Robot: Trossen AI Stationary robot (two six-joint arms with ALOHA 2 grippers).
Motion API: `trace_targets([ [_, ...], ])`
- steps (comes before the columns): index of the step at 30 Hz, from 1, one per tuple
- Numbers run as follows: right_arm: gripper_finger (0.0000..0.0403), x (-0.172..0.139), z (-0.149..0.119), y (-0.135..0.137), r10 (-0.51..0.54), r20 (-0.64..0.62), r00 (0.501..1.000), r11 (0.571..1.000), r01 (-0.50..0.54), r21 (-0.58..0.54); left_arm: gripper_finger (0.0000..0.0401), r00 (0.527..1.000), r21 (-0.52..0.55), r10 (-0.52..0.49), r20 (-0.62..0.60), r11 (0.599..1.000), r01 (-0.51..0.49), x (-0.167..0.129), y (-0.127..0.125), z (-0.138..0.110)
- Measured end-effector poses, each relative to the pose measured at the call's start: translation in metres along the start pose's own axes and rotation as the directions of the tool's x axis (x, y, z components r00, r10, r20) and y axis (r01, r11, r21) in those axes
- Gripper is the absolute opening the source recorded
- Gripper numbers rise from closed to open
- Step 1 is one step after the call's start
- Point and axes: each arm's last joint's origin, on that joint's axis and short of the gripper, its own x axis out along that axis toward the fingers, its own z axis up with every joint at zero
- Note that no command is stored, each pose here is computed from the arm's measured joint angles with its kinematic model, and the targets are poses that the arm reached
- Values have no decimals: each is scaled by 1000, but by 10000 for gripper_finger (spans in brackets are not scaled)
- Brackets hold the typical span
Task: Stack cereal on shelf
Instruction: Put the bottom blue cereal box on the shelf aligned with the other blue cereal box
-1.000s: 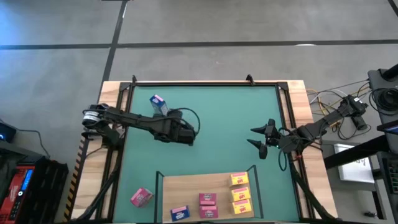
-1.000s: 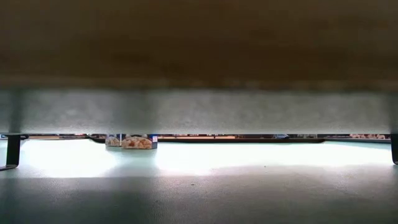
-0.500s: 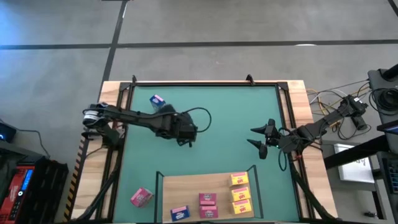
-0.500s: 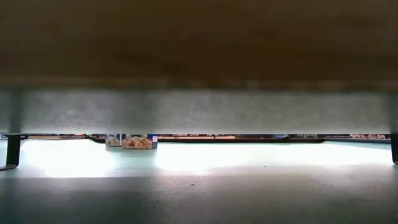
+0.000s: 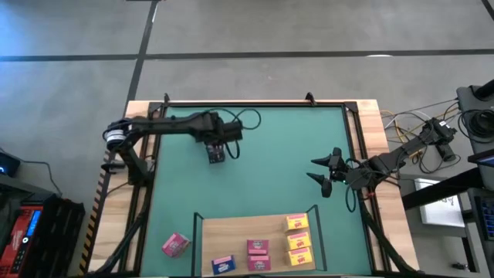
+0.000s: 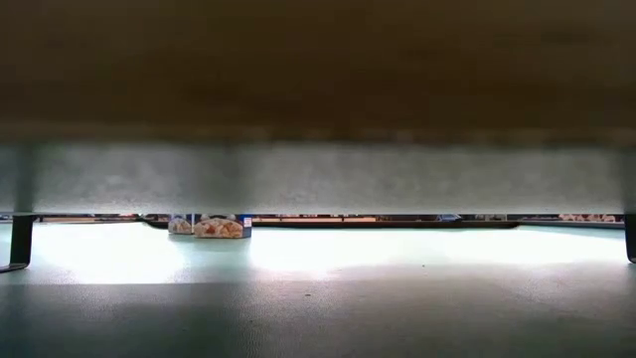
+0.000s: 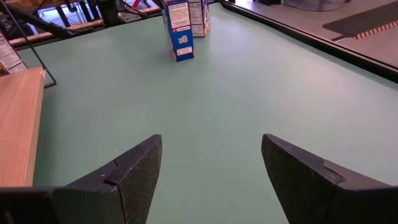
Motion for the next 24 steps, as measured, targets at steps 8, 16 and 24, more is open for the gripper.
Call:
trace_targets([
  [8, 265, 0, 0, 0, 0, 0, 1000, 1000, 0, 0, 399, 996, 131, -91, 9, 987, 89, 4, 9, 0],
  [16, 265, 0, 0, 0, 0, 0, 1000, 1000, 0, 0, 360, 990, 190, -140, 30, 973, 131, 6, 10, 2],
  [24, 265, 0, 0, 0, 0, 0, 1000, 1000, 0, 0, 288, 988, 198, -153, 9, 969, 148, 21, 6, -3],
])
